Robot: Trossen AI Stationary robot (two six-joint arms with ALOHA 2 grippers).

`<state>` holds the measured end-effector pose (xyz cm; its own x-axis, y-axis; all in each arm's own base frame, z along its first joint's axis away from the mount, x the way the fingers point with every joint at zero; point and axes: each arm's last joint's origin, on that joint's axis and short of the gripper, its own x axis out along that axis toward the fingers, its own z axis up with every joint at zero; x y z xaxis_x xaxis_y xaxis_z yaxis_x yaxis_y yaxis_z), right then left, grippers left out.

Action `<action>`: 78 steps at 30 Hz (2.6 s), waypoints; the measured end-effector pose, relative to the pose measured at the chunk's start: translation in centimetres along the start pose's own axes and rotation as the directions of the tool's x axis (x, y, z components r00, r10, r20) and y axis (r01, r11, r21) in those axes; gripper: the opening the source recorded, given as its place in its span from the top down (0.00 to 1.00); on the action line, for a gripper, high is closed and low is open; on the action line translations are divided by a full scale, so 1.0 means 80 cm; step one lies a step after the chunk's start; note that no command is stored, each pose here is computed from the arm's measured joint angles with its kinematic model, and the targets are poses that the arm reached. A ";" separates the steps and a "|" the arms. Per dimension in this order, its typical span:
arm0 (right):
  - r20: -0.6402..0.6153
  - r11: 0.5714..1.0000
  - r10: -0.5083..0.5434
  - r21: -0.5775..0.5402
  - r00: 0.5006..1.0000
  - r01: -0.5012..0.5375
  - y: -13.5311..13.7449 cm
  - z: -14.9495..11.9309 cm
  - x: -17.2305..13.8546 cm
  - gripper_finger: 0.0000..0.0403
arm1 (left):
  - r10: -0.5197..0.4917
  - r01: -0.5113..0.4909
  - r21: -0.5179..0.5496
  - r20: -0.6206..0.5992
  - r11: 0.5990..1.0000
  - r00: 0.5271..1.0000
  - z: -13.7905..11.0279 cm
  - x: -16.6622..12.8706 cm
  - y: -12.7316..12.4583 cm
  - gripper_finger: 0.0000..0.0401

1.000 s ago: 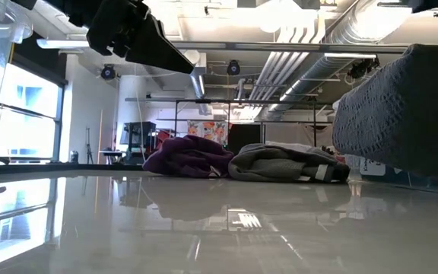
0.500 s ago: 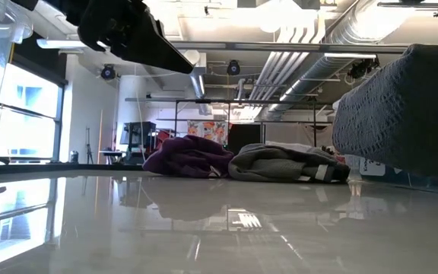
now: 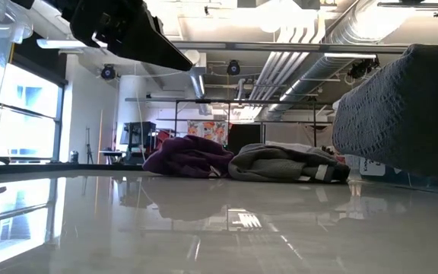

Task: Sort microfiber towel by color & place in baskets
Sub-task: Put the bottom gray microfiber towel into the top transparent bin

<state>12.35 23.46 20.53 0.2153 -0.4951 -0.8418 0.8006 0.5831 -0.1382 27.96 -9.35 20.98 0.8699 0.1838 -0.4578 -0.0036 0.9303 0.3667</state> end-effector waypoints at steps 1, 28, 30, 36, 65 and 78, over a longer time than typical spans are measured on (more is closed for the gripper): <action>0.019 1.000 -0.004 0.011 1.000 0.004 -0.002 -0.001 0.006 0.56 | 0.000 0.000 0.000 0.000 1.000 1.000 0.000 0.000 0.000 0.85; 0.217 0.989 0.147 -0.064 0.965 -0.136 0.030 0.052 -0.028 0.97 | 0.004 -0.003 -0.012 0.020 1.000 1.000 0.003 0.000 0.001 0.85; 0.242 0.983 0.177 -0.093 0.954 -0.159 0.035 0.063 -0.040 0.98 | 0.004 -0.004 -0.013 0.022 1.000 1.000 0.003 0.000 0.001 0.85; 0.391 0.972 0.218 -0.171 0.894 -0.162 0.044 0.104 -0.065 0.99 | 0.004 -0.004 -0.015 0.026 1.000 1.000 0.004 0.000 0.001 0.85; 0.161 0.989 0.141 -0.071 0.977 -0.131 -0.111 0.217 -0.031 0.99 | -0.001 0.002 -0.014 0.049 1.000 0.999 0.007 -0.002 -0.002 0.85; -0.053 0.999 -0.033 -0.015 0.998 0.033 -0.133 0.186 0.035 0.94 | 0.000 0.001 -0.013 0.056 1.000 0.998 0.008 -0.002 -0.002 0.85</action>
<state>12.75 6.23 27.41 0.1583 -0.4794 -0.8632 0.7990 0.5758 -0.1733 28.13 -9.72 21.48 0.8959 0.1658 -0.4121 -0.0094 0.9346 0.3555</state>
